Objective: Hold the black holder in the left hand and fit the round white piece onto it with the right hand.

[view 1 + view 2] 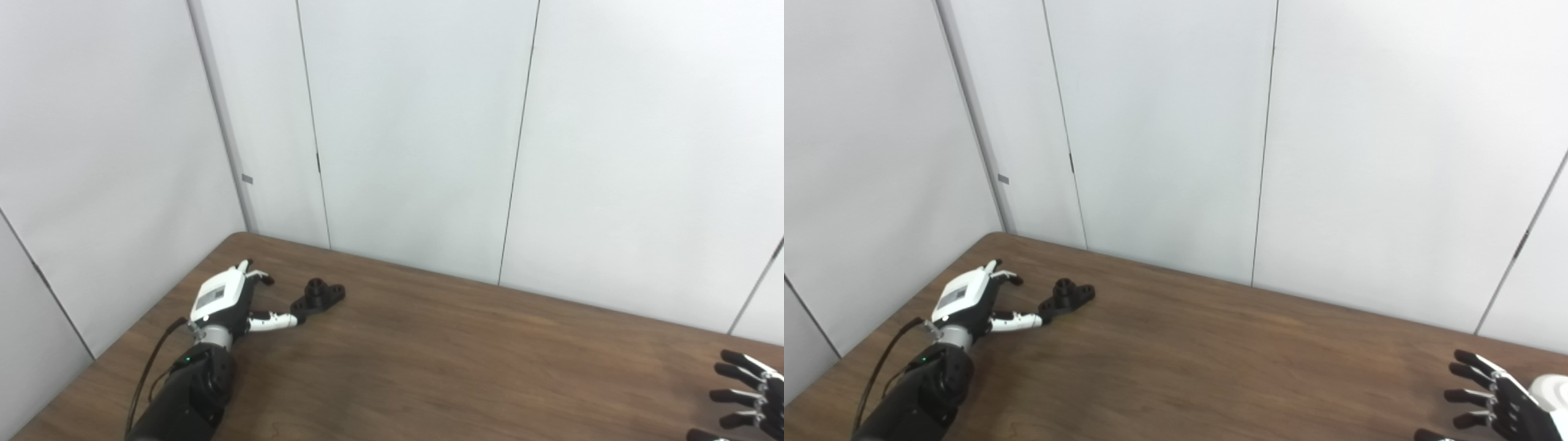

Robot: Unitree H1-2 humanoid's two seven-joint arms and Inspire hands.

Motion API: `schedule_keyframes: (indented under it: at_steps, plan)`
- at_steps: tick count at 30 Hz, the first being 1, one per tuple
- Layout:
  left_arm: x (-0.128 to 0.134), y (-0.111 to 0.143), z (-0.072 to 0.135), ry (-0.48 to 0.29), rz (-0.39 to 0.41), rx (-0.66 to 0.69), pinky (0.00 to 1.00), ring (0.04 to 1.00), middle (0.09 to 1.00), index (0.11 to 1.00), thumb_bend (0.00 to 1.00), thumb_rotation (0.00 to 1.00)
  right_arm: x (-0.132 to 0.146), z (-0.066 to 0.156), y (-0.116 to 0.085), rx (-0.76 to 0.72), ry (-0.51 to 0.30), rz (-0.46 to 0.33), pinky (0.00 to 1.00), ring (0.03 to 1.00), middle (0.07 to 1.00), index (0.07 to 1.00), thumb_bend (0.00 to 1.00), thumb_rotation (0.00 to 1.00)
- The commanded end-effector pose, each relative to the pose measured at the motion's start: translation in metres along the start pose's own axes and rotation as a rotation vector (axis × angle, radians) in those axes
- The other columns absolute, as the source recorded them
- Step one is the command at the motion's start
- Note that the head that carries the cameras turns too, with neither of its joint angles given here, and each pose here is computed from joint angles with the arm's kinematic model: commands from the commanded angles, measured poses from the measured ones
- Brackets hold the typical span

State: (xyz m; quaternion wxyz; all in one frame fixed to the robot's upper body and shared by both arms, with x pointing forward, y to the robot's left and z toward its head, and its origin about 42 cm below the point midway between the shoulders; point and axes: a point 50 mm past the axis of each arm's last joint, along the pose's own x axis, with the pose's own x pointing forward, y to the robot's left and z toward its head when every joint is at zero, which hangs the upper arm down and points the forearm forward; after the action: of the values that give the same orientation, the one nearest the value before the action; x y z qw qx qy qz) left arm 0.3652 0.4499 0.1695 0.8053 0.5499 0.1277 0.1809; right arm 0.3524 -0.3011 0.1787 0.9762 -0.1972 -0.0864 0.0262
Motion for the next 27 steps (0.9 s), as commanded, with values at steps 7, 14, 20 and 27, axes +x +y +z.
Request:
schedule_keyframes:
  at_steps: [7, 14, 20, 27]
  plan:
    - [0.02, 0.017, 0.0, 0.002, 0.077, 0.056, 1.0, 1.0, 1.0, 0.783, 1.0, 0.48, 0.006, 0.02, -0.012, -0.017, -0.085, -0.016, 0.47, 0.632, 0.785, 0.802, 0.81, 0.15]
    - [0.022, 0.005, 0.006, -0.017, 0.063, 0.042, 1.0, 1.0, 1.0, 0.782, 1.0, 0.49, 0.005, 0.019, -0.012, -0.009, -0.086, -0.016, 0.48, 0.639, 0.783, 0.796, 0.8, 0.15]
    - [0.022, -0.005, 0.017, -0.039, 0.07, -0.015, 1.0, 1.0, 1.0, 0.771, 1.0, 0.44, 0.004, 0.021, -0.01, -0.003, -0.087, -0.014, 0.48, 0.64, 0.783, 0.798, 0.8, 0.15]
    - [0.023, -0.015, 0.028, -0.092, 0.112, -0.063, 1.0, 1.0, 1.0, 0.741, 1.0, 0.36, 0.0, 0.023, -0.01, 0.0, -0.087, -0.016, 0.48, 0.643, 0.784, 0.8, 0.79, 0.14]
